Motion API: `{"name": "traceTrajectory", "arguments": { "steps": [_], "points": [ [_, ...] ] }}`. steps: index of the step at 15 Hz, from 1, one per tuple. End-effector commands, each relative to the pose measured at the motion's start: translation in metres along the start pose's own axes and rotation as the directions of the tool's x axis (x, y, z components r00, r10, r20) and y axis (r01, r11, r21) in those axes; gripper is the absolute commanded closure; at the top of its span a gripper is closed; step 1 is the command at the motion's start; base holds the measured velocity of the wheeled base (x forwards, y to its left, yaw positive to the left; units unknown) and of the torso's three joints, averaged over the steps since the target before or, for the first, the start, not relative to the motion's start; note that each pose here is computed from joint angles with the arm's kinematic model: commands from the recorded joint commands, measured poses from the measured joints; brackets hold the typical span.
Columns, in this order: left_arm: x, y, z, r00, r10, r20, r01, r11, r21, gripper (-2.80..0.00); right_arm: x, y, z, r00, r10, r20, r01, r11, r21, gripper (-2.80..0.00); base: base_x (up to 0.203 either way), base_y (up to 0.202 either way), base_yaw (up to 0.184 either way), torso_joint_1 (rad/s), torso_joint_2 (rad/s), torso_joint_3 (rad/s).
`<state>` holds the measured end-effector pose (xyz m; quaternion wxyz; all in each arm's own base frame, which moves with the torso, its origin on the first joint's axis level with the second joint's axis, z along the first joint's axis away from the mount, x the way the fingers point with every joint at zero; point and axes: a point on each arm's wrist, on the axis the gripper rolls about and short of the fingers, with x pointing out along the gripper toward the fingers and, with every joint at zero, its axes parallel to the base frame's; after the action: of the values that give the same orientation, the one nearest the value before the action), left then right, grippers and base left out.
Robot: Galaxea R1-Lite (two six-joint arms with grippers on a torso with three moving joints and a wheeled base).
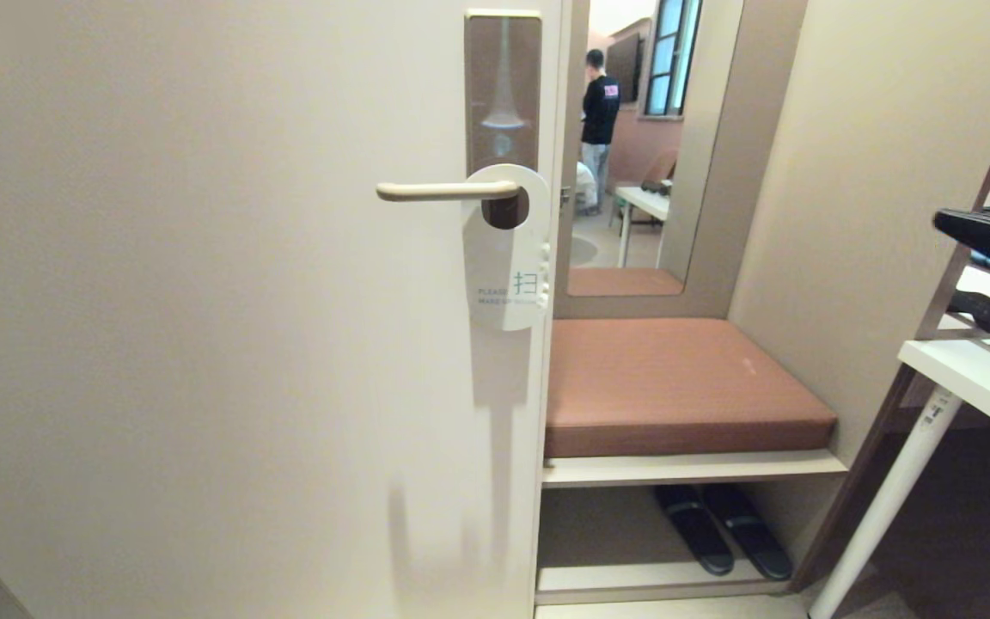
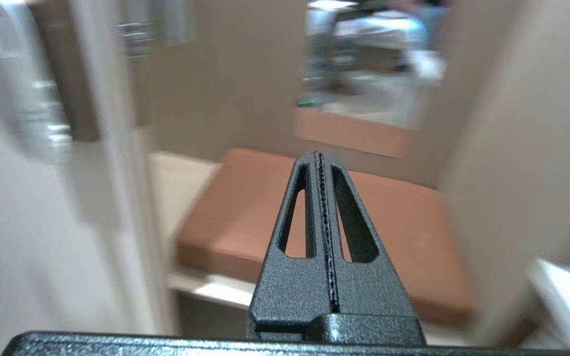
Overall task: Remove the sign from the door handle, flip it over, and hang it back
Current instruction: Take down the sign
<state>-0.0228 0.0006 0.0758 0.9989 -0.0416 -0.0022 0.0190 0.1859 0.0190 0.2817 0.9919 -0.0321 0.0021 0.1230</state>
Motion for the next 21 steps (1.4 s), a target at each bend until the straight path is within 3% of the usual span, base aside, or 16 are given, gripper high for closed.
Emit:
{"name": "traceTrajectory", "arguments": {
  "steps": [1, 6, 12, 15, 19, 21],
  "points": [
    [0.000, 0.000, 0.000, 1.000, 0.002, 0.000, -0.002, 1.000, -0.001, 0.00, 0.049, 0.017, -0.010, 0.989, 0.128, -0.075, -0.128, 0.992, 0.011, 0.00, 0.000, 0.000, 0.000, 0.000, 0.00, 0.000],
    [0.000, 0.000, 0.000, 1.000, 0.001, 0.000, -0.001, 1.000, -0.001, 0.00, 0.106, 0.065, -0.023, 0.919, 0.373, -0.129, -0.372, 0.928, 0.032, 0.00, 0.000, 0.000, 0.000, 0.000, 0.00, 0.000],
    [0.000, 0.000, 0.000, 1.000, 0.000, 0.000, 0.000, 1.000, -0.001, 0.00, 0.153, 0.093, -0.040, 0.830, 0.535, -0.156, -0.529, 0.845, 0.083, 0.00, 0.000, 0.000, 0.000, 0.000, 0.00, 0.000],
    [0.000, 0.000, 0.000, 1.000, 0.000, 0.000, 0.000, 1.000, -0.001, 0.00, 0.159, 0.097, -0.042, 0.742, 0.657, -0.136, -0.637, 0.753, 0.164, 0.00, 0.000, 0.000, 0.000, 0.000, 0.00, 0.000],
    [0.000, 0.000, 0.000, 1.000, 0.000, 0.000, 0.000, 1.000, -0.001, 0.00, 0.173, 0.102, -0.055, 0.645, 0.758, -0.100, -0.733, 0.651, 0.198, 0.00, 0.000, 0.000, 0.000, 0.000, 0.00, 0.000],
    [0.000, 0.000, 0.000, 1.000, 0.001, 0.000, -0.001, 1.000, -0.001, 0.00, 0.178, 0.094, -0.059, 0.597, 0.798, -0.089, -0.770, 0.600, 0.215, 0.00, 0.000, 0.000, 0.000, 0.000, 0.00, 0.000]
  ]
}}
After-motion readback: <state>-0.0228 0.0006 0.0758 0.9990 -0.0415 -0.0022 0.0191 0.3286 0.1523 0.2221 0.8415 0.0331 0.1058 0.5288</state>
